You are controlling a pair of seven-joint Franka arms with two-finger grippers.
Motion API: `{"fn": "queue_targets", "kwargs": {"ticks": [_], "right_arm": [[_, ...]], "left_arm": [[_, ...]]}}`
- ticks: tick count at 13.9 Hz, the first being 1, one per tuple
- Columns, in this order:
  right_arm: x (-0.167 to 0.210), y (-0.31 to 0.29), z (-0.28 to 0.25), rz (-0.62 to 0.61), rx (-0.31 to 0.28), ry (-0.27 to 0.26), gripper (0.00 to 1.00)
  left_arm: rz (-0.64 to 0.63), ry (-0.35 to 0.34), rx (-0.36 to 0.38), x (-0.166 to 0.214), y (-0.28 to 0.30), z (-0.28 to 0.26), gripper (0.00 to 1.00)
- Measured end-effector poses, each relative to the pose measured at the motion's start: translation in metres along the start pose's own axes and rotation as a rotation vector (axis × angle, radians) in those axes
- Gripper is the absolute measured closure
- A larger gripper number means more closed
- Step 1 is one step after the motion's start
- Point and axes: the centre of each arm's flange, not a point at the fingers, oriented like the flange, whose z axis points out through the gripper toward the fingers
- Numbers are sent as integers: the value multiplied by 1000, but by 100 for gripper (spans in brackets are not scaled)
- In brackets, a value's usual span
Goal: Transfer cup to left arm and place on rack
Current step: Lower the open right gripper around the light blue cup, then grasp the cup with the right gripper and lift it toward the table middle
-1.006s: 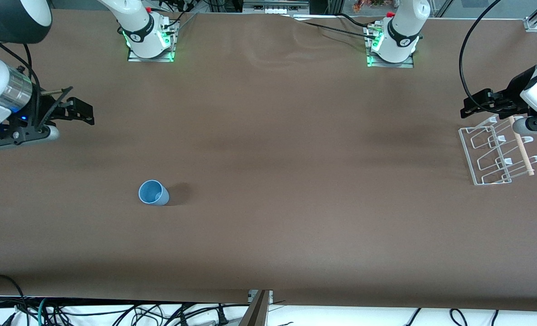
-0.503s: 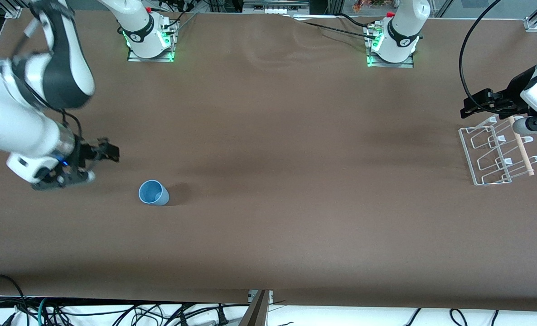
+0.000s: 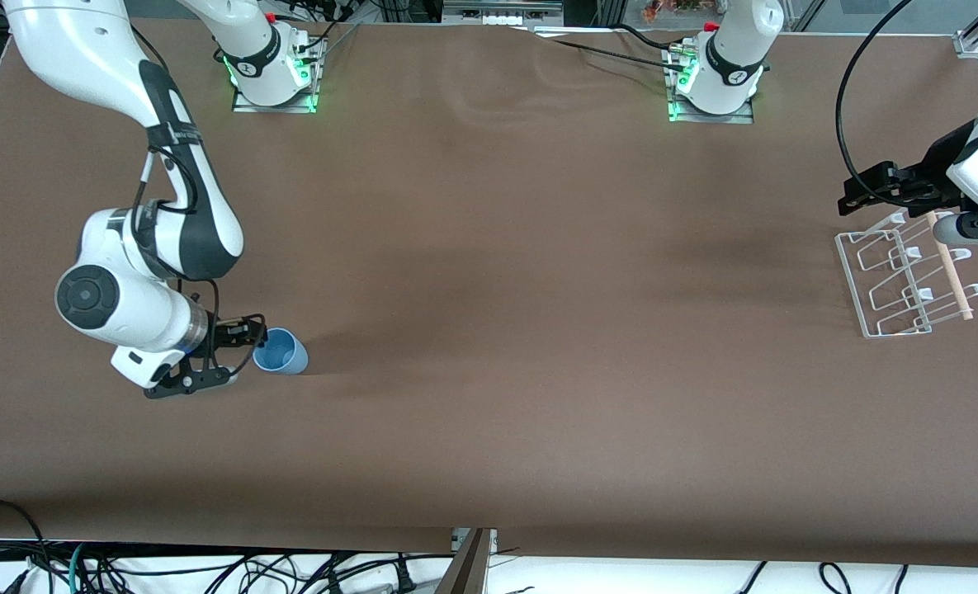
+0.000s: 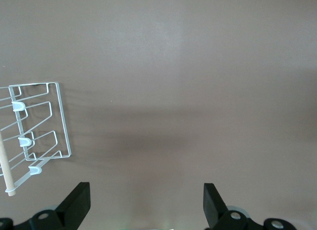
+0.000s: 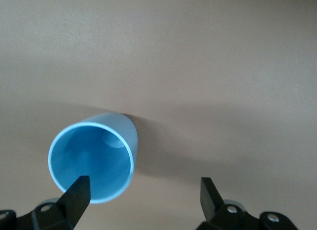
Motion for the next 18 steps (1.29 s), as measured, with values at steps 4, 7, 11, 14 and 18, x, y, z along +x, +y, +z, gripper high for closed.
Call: {"fn": "queue_targets", "kwargs": {"ticks": [4, 7, 11, 14, 18], "right_arm": [[5, -9, 25, -11, -1, -7, 3], [5, -10, 52, -11, -1, -31, 9], [5, -10, 58, 9, -1, -37, 52], [7, -12, 56, 34, 8, -33, 83], [8, -32, 49, 114, 101, -67, 95]], "left_arm": [[0, 0, 0, 0, 0, 0, 0], [0, 0, 0, 0, 0, 0, 0], [0, 0, 0, 0, 0, 0, 0], [0, 0, 0, 0, 0, 0, 0], [4, 0, 0, 0, 2, 0, 0]]}}
